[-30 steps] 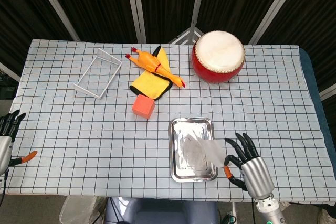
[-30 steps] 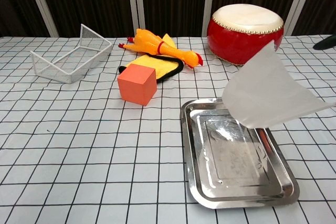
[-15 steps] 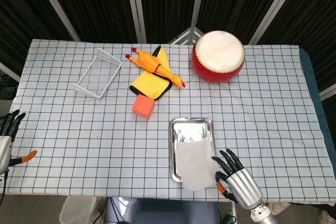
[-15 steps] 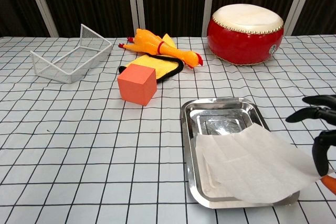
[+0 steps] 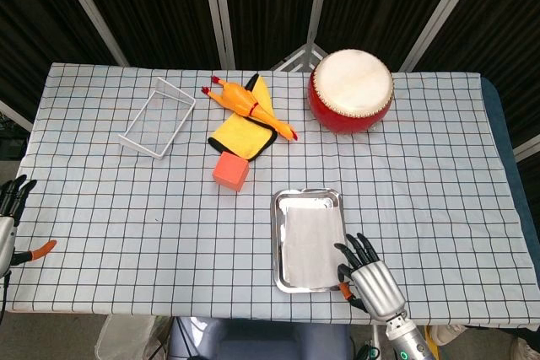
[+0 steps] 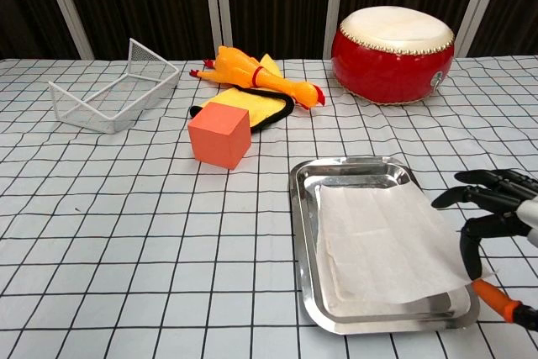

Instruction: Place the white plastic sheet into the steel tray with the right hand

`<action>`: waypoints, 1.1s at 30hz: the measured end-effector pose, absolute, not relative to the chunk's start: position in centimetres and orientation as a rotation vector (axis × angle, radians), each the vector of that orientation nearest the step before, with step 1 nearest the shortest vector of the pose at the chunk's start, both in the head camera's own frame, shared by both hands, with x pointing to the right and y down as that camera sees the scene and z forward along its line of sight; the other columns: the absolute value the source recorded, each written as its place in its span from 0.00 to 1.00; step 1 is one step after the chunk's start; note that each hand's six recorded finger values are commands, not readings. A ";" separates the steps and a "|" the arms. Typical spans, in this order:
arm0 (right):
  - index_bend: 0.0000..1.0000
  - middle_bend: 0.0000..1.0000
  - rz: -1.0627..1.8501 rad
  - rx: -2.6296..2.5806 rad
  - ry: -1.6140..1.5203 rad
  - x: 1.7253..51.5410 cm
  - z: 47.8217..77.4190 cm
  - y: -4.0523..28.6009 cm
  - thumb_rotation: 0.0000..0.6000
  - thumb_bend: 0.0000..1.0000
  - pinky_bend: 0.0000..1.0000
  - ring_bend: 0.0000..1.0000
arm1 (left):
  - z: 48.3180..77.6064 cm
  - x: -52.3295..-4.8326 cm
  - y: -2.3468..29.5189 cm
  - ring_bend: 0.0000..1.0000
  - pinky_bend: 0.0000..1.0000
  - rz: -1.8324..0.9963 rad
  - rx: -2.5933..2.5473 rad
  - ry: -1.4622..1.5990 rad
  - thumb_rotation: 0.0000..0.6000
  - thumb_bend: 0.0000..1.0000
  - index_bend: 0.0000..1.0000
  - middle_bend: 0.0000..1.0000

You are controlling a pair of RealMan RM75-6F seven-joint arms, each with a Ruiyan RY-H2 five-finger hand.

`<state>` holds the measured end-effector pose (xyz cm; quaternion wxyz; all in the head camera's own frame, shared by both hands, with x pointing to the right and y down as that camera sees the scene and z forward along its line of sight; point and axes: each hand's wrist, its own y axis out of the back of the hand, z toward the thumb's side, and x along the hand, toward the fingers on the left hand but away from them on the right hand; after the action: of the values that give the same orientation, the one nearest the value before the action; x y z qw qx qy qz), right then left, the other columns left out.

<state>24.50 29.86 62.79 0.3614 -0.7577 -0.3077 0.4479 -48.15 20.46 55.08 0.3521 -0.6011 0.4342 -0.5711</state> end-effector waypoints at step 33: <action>0.17 0.05 1.203 -1.881 -0.705 22.5 63.4 29.8 1.00 0.41 0.00 0.00 | 55.1 -48.1 20.5 0.00 0.00 -1.485 -1.553 1.121 1.00 0.00 0.00 0.00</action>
<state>22.51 29.82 63.36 0.3895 -0.7400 -0.2771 0.4731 -48.15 20.55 55.14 0.3515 -0.5999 0.4331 -0.5736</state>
